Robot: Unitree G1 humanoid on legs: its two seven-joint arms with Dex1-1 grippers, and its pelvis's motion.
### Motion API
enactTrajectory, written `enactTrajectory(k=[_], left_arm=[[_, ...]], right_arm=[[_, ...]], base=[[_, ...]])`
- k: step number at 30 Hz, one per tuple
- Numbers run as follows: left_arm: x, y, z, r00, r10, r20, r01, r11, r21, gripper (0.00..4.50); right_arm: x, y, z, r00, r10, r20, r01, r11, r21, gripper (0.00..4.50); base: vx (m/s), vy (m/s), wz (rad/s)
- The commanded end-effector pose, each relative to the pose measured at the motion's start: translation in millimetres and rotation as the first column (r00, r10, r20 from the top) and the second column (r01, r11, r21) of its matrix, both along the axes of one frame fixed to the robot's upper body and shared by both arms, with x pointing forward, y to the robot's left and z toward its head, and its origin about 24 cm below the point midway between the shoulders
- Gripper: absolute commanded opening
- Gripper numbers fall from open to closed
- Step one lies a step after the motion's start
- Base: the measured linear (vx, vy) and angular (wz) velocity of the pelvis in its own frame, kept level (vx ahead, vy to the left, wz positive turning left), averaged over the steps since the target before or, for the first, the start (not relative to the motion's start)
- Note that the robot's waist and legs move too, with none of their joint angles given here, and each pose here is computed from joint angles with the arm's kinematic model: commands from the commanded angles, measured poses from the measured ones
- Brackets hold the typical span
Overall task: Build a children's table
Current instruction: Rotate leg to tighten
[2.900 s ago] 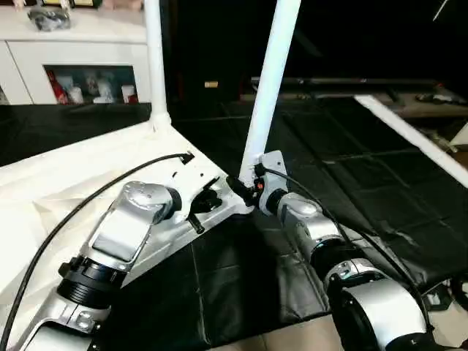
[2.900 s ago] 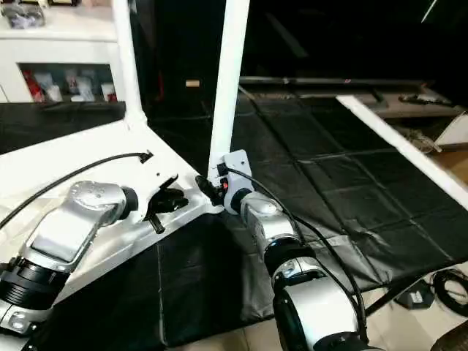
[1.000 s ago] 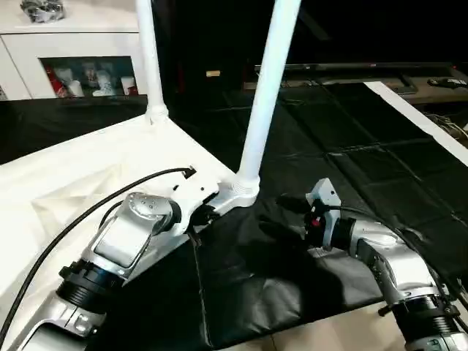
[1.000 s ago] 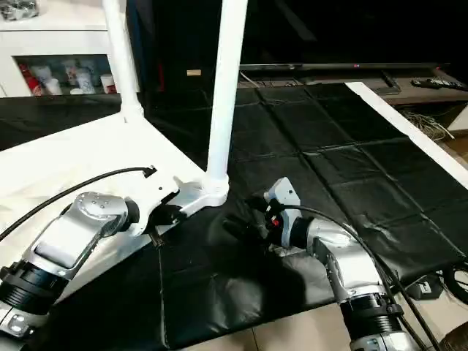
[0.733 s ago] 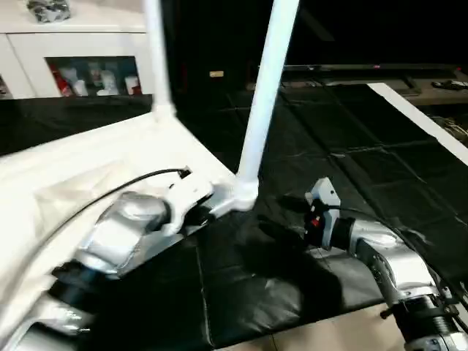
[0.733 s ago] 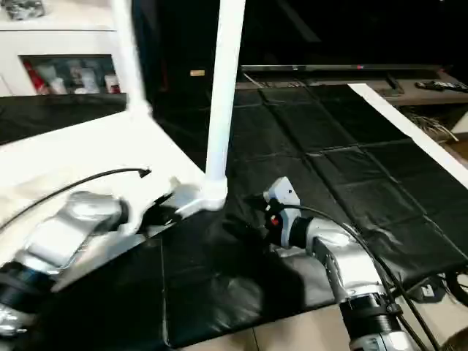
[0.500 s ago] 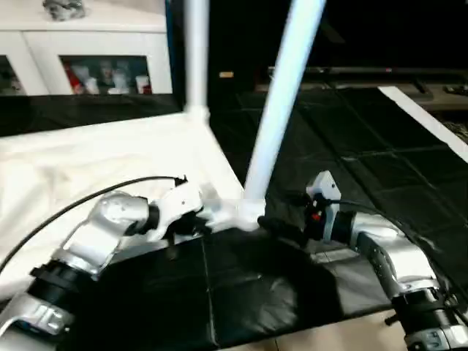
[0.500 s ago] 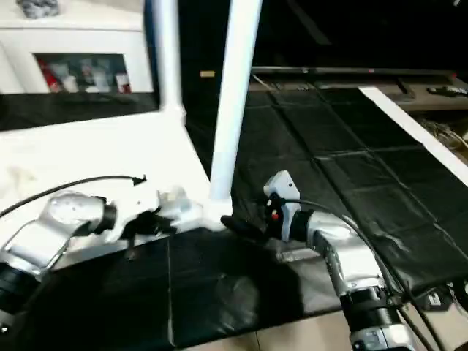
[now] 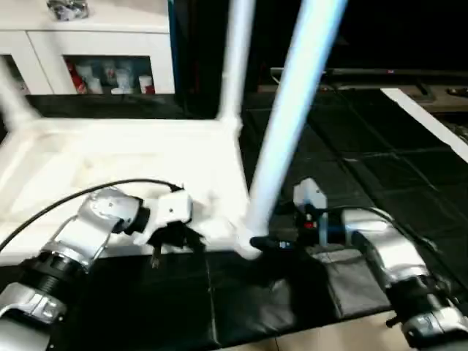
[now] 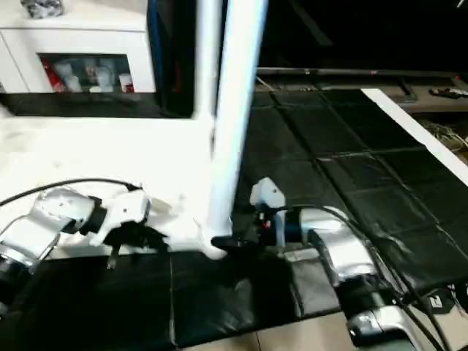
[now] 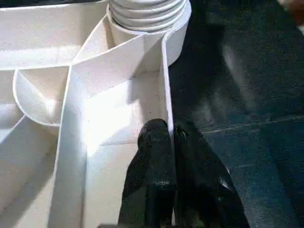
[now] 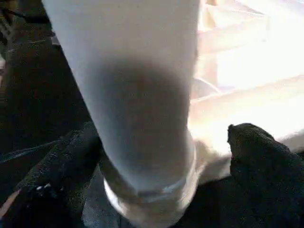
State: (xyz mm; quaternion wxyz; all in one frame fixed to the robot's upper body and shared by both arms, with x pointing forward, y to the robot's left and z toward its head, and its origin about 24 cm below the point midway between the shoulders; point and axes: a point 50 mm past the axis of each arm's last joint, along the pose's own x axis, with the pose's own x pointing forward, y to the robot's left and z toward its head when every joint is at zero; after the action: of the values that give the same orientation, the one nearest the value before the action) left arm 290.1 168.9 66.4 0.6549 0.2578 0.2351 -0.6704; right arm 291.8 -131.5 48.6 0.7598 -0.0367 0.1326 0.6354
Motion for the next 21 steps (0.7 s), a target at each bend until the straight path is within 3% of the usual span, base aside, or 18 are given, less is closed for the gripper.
enactTrajectory(k=[1, 12, 21], left_arm=[[-4.5, -12.8, -0.9, 0.994, -0.106, -0.026, 0.106, 0.994, -0.014, 0.00], [-2.5, -9.2, -1.3, 0.992, -0.123, -0.036, 0.123, 0.992, -0.014, 0.00], [1.1, -8.2, 0.4, 0.995, -0.093, -0.047, 0.092, 0.995, -0.032, 0.00]], right_arm=[[2.3, 1.3, 2.7, 0.999, 0.049, 0.020, -0.048, 0.998, -0.031, 4.02], [3.8, 7.6, -6.1, 0.992, 0.130, -0.004, -0.130, 0.990, -0.047, 2.94], [2.9, 9.3, -7.5, 0.989, 0.143, -0.031, -0.143, 0.990, -0.008, 2.79]], base=[[0.000, 0.000, 0.00], [0.000, 0.000, 0.00], [0.000, 0.000, 0.00]])
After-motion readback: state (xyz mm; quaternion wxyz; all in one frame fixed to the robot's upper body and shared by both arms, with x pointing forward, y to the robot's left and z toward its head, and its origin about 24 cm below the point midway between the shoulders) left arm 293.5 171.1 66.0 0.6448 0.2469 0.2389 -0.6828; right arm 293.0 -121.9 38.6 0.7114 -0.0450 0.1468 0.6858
